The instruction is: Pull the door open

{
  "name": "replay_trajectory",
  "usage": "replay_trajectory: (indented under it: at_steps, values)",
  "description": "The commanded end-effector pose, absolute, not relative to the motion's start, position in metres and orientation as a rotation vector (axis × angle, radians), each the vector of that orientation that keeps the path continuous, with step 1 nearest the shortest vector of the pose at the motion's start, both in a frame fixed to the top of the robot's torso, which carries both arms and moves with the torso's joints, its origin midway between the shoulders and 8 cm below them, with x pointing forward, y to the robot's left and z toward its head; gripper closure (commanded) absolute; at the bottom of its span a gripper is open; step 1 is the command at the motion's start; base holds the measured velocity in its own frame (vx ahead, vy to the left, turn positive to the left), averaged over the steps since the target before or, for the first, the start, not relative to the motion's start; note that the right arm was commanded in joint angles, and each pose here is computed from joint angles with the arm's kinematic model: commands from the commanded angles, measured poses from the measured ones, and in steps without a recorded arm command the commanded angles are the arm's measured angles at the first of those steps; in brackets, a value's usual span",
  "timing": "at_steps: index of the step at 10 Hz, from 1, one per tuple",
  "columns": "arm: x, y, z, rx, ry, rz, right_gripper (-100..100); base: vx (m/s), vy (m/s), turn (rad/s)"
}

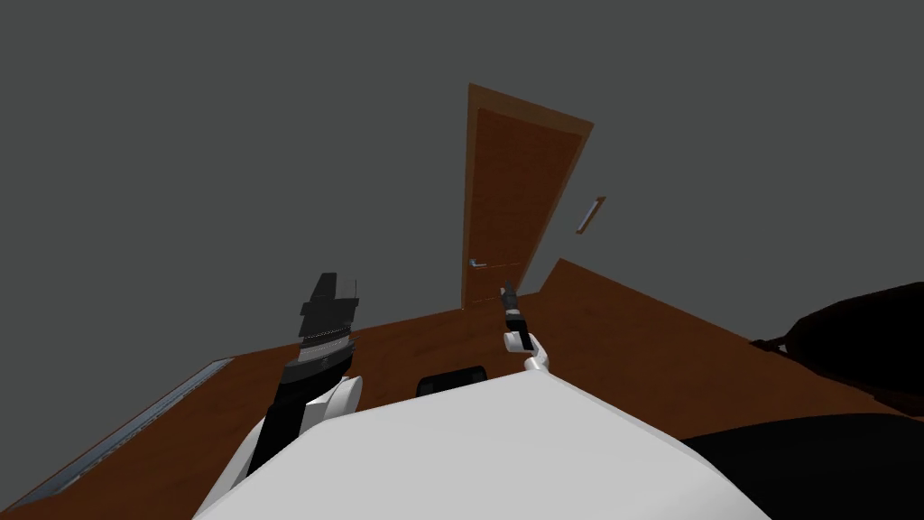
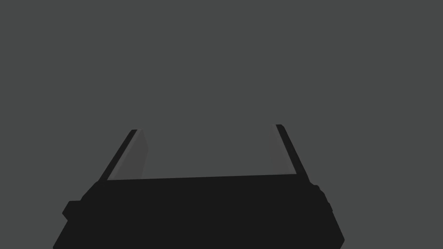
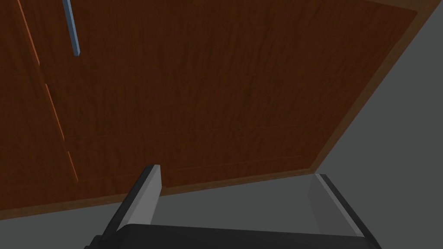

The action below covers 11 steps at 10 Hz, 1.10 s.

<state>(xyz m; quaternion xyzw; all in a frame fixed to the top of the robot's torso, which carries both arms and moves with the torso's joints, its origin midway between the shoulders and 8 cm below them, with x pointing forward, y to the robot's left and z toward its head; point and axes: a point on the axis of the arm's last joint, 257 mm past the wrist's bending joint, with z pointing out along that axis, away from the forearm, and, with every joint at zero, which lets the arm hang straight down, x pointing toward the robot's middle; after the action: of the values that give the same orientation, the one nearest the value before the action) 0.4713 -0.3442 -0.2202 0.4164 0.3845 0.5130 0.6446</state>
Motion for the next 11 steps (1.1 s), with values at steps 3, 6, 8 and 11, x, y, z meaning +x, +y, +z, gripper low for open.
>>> replay_trajectory:
  at_steps: [3, 6, 8, 11]
  values:
    - [0.478, -0.349, -0.245, 0.991, 0.898, 1.153, -100, 0.072, -0.049, 0.124]
    - [0.480, -0.352, -0.262, 1.022, 0.916, 1.141, -100, 0.079, -0.054, 0.101]
    - [0.483, -0.354, -0.275, 1.046, 0.928, 1.132, -100, 0.051, -0.043, 0.104]
    - [0.484, -0.356, -0.290, 1.074, 0.943, 1.122, -100, 0.065, -0.059, 0.085]
